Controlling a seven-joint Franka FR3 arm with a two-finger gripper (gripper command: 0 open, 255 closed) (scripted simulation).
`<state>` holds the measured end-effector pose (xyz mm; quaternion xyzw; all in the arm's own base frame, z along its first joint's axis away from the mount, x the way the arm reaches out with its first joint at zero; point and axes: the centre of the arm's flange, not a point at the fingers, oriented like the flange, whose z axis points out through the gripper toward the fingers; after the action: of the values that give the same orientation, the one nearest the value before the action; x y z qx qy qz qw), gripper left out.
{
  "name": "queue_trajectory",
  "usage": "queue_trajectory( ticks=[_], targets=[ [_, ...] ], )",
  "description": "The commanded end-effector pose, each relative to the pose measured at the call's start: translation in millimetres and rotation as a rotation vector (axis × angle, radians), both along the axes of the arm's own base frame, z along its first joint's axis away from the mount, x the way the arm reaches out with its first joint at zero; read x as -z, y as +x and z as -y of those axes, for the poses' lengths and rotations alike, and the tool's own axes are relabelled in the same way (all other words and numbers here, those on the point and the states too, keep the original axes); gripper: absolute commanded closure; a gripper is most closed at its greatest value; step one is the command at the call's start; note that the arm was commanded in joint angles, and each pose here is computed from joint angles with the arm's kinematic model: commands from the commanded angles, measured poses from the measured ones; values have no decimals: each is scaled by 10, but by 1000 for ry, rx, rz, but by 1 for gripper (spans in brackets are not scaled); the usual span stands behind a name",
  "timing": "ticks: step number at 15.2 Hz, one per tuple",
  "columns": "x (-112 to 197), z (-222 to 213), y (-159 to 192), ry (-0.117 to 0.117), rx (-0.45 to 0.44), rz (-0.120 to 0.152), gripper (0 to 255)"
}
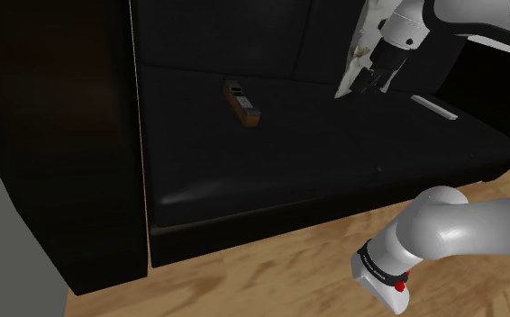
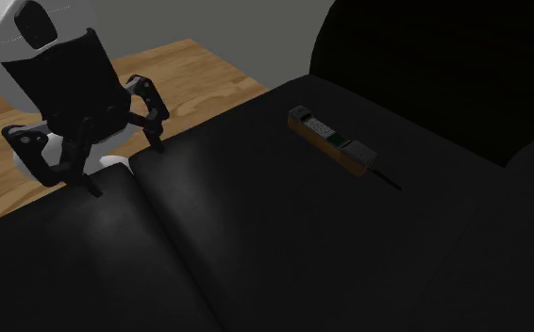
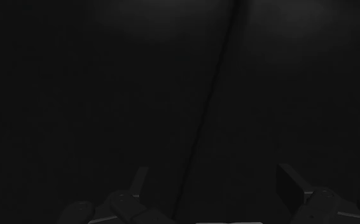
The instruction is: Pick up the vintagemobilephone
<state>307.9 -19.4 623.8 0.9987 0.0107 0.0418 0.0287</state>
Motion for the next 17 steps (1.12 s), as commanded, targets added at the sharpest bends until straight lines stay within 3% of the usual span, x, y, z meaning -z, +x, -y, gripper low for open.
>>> queue_trajectory(
  ticks=[1, 17],
  targets=[
    [0, 0, 0, 0, 0, 0, 0],
    [166, -1723, 1233, 30, 164, -39, 0]
  ],
)
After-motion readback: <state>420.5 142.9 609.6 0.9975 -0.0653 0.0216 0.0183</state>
